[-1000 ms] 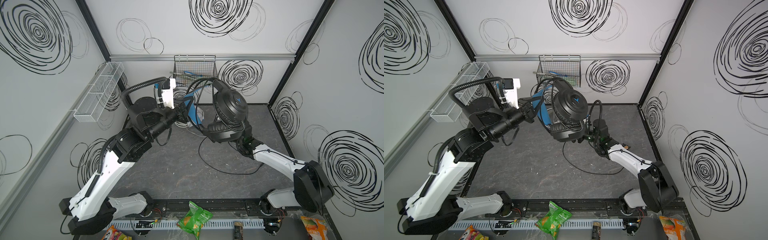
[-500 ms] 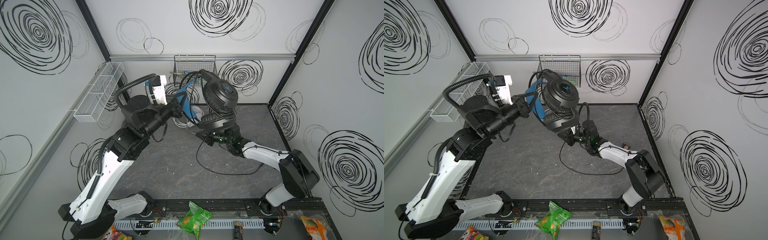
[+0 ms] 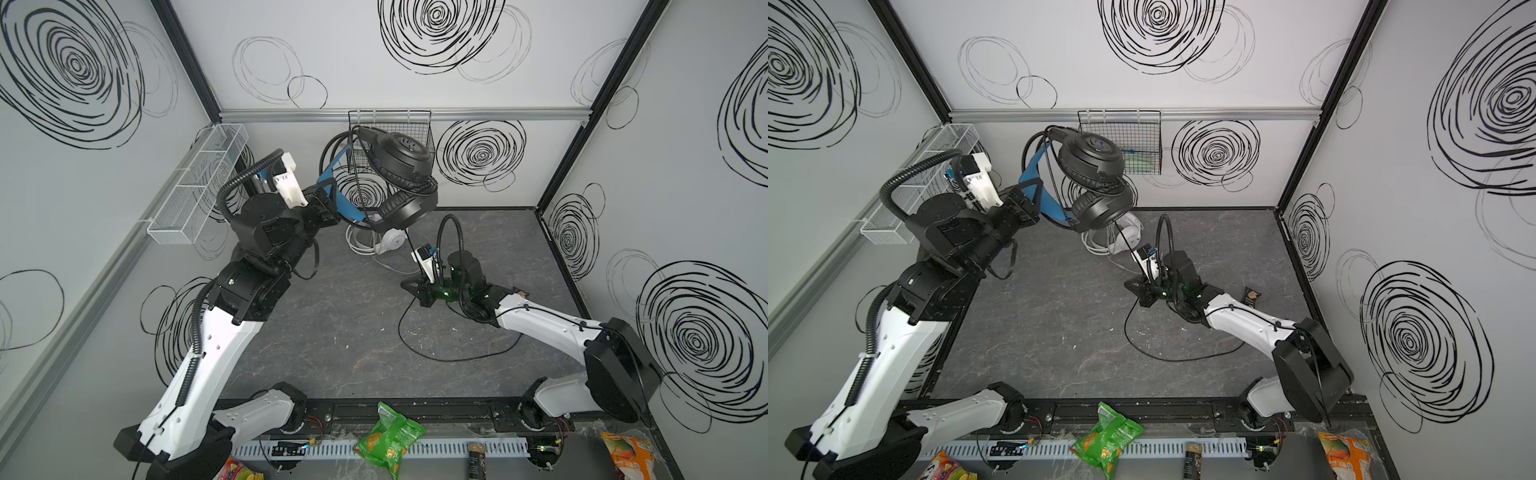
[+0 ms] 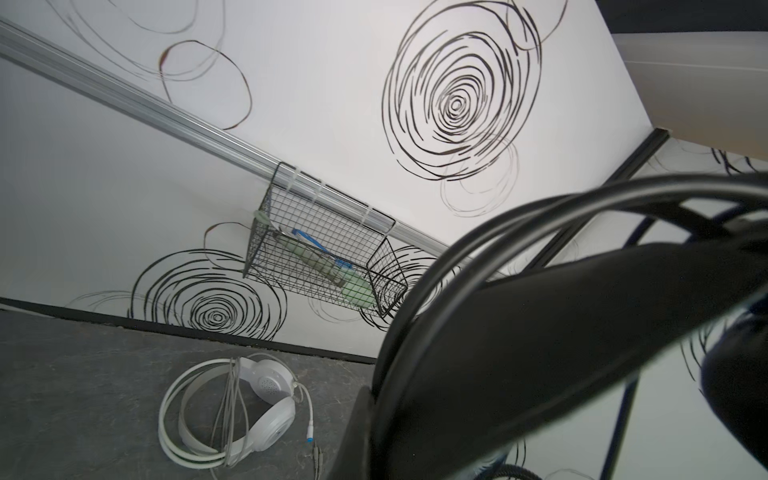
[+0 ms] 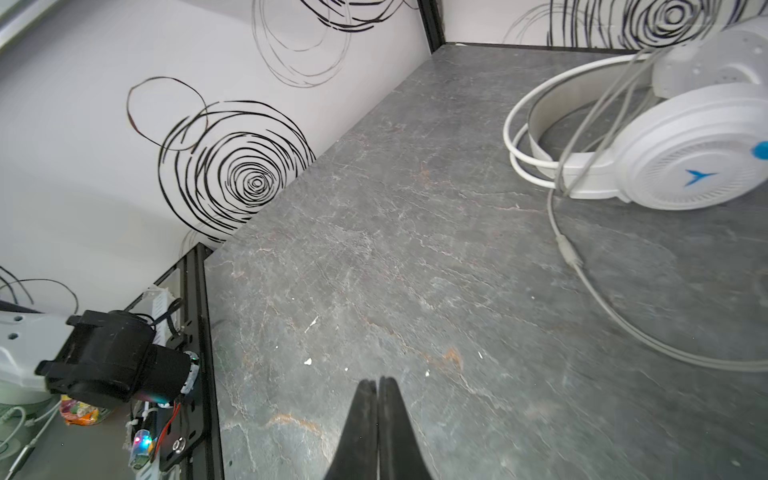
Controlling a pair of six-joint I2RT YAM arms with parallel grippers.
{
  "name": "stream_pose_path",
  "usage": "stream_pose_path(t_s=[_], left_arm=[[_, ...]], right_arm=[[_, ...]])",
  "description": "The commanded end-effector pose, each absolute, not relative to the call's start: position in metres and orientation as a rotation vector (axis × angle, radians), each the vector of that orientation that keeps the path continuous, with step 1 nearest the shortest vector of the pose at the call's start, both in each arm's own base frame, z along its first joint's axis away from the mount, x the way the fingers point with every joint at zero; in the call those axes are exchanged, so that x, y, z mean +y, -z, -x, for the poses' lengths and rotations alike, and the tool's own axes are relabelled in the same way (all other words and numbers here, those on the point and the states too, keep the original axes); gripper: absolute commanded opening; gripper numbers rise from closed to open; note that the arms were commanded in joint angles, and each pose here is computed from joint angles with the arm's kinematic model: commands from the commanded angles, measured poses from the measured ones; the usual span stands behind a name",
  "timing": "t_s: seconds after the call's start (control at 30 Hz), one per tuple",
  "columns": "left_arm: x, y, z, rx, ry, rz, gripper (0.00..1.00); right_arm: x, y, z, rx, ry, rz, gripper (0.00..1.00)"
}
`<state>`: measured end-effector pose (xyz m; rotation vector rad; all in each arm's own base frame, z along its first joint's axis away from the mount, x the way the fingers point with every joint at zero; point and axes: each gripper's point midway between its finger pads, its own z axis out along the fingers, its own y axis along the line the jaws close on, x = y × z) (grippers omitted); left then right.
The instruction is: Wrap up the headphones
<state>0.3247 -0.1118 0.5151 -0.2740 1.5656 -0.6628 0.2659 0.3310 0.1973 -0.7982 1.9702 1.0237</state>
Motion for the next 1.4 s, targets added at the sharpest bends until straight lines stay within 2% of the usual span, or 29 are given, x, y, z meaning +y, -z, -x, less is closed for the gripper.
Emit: stream_pose_path(t_s=[0.0,0.47,0.67,0.93,1.37], left_arm=[[-0.079,-0.557,-0.324,1.371,0.687,0.437,0.00],[-0.073,-0.519,-0.372,1.400,0.693,0.577,0.00],[-0.063,-0.470,-0.385,1.502,0.446,0.563,0.00],[-0.062,-0.406,-0.379,1.635,-0.012,0.387,0.00],[-0.109,-0.362,-0.340,1.756,-0.280,-0.177,0.00]], right_arm=[[0.316,-0.172,-0.241,2.064,-0.885,0.892,0.00],[0.364,-0.160,-0.141,1.952,-0.613,1.433,0.00],[0.378,-0.203,-0.132,1.839,-0.548,1.494,0.00],[0.378,-0.270,-0.145,1.780,-0.473,1.414,0.00],[0.327,-0.295,-0.212,1.877,-0.175,1.363,0.00]])
